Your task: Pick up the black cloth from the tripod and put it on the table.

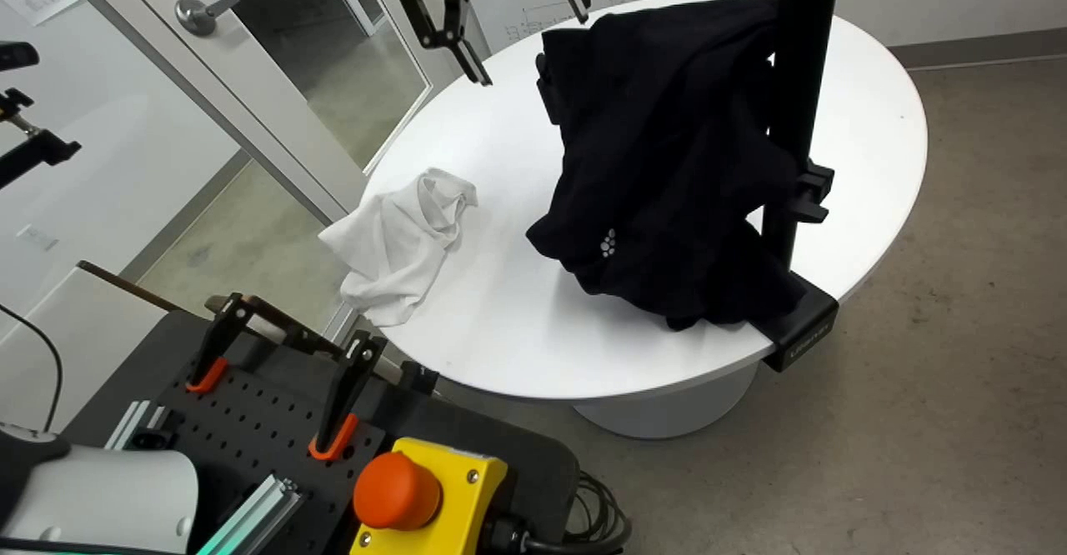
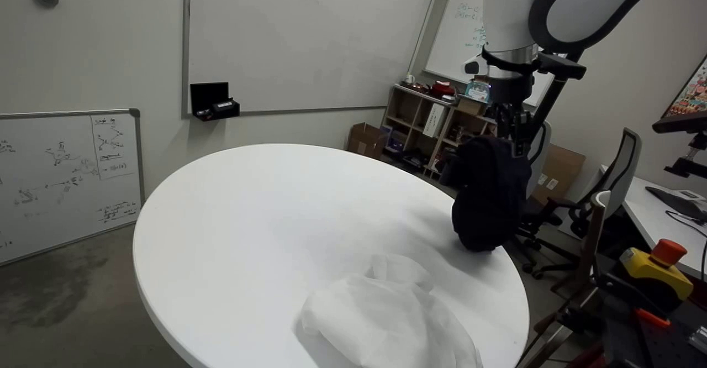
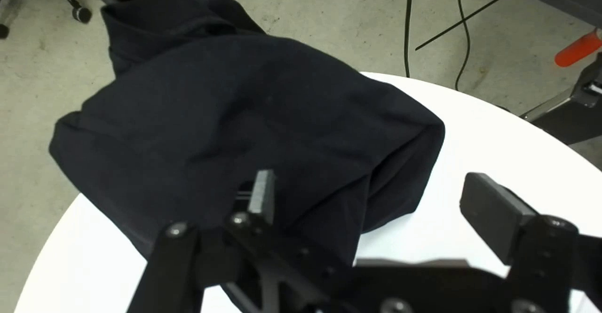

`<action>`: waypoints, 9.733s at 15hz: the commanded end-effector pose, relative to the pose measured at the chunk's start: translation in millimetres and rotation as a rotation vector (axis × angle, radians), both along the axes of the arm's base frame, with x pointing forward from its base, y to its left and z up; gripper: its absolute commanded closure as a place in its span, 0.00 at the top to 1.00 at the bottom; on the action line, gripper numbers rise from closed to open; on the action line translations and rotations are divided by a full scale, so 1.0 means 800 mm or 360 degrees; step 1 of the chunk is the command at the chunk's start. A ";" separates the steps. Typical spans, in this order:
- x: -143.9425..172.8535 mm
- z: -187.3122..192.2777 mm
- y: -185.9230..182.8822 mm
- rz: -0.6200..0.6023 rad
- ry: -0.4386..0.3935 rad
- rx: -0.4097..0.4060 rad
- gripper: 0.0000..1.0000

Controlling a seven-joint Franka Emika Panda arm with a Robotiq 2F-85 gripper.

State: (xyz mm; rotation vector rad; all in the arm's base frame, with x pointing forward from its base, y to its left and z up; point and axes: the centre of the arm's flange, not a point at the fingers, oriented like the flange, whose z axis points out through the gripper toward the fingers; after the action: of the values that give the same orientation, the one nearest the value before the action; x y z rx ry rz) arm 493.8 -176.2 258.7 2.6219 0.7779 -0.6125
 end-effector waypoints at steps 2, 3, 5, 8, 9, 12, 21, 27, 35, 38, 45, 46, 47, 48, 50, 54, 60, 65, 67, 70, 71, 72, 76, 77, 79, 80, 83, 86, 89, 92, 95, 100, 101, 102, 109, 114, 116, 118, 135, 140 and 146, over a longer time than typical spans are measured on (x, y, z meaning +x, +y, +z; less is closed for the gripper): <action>-0.004 -0.015 0.016 0.0022 -0.0223 0.0015 1.00; -0.003 -0.018 0.018 0.0035 -0.0268 0.0013 1.00; -0.003 -0.025 0.024 0.0062 -0.0355 0.0010 1.00; -0.003 -0.032 0.030 0.0093 -0.0472 -0.0004 1.00; -0.002 -0.034 0.030 0.0097 -0.0505 -0.0013 1.00; 0.000 -0.035 0.026 0.0091 -0.0574 -0.0039 1.00; 0.006 -0.034 0.003 -0.0029 -0.0651 -0.0112 0.64; 0.007 -0.035 0.000 -0.0087 -0.0663 -0.0125 0.16; 0.019 -0.012 -0.005 -0.0241 -0.0667 -0.0087 0.01; 0.024 0.035 -0.013 -0.0484 -0.0617 0.0041 0.01; 0.013 0.194 -0.001 -0.0745 -0.0597 0.0440 0.01; 0.009 0.212 0.005 -0.0741 -0.0595 0.0486 0.01; 0.005 0.232 0.016 -0.0730 -0.0599 0.0531 0.01; 0.001 0.248 0.025 -0.0720 -0.0602 0.0569 0.01; -0.007 0.279 0.047 -0.0689 -0.0616 0.0647 0.01; -0.006 0.328 0.096 -0.0641 -0.0669 0.0761 0.01; 0.008 0.417 0.158 -0.0575 -0.0793 0.0957 0.01; 0.029 0.486 0.196 -0.0548 -0.0921 0.1101 0.01; 0.032 0.513 0.209 -0.0535 -0.0965 0.1149 0.01; 0.029 0.543 0.229 -0.0505 -0.1023 0.1207 0.01; 0.028 0.552 0.237 -0.0496 -0.1041 0.1223 0.01; 0.028 0.564 0.244 -0.0485 -0.1051 0.1240 0.01; 0.025 0.601 0.264 -0.0474 -0.1110 0.1284 0.01; 0.024 0.610 0.268 -0.0472 -0.1115 0.1288 0.01; 0.022 0.626 0.274 -0.0476 -0.1129 0.1300 0.01; 0.021 0.635 0.275 -0.0478 -0.1136 0.1309 0.01; 0.015 0.660 0.276 -0.0491 -0.1163 0.1324 0.01; 0.012 0.684 0.269 -0.0536 -0.1274 0.1293 0.01; 0.002 0.718 0.254 -0.0587 -0.1376 0.1299 0.01; -0.009 0.740 0.242 -0.0607 -0.1470 0.1299 0.01; 0.003 0.736 0.234 -0.0610 -0.1559 0.1248 0.01; 0.038 0.702 0.204 -0.0673 -0.1561 0.1180 0.01; 0.043 0.693 0.200 -0.0688 -0.1551 0.1165 0.01; 0.051 0.685 0.195 -0.0697 -0.1536 0.1150 0.01; 0.071 0.573 0.178 -0.0666 -0.1323 0.0945 0.01; 0.085 0.468 0.147 -0.0723 -0.1096 0.0780 0.01; 0.083 0.432 0.125 -0.0768 -0.1014 0.0732 0.01; 0.079 0.405 0.101 -0.0814 -0.0935 0.0710 0.01; 0.011 0.178 0.101 -0.0688 -0.0390 0.0544 0.01; 0.007 0.143 0.145 -0.0613 -0.0333 0.0555 0.01; 0.044 0.124 0.171 -0.0699 -0.0461 0.0598 0.01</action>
State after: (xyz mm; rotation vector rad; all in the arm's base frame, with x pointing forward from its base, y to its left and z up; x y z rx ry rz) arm 510.3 -44.8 365.4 3.1366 0.3210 -0.2658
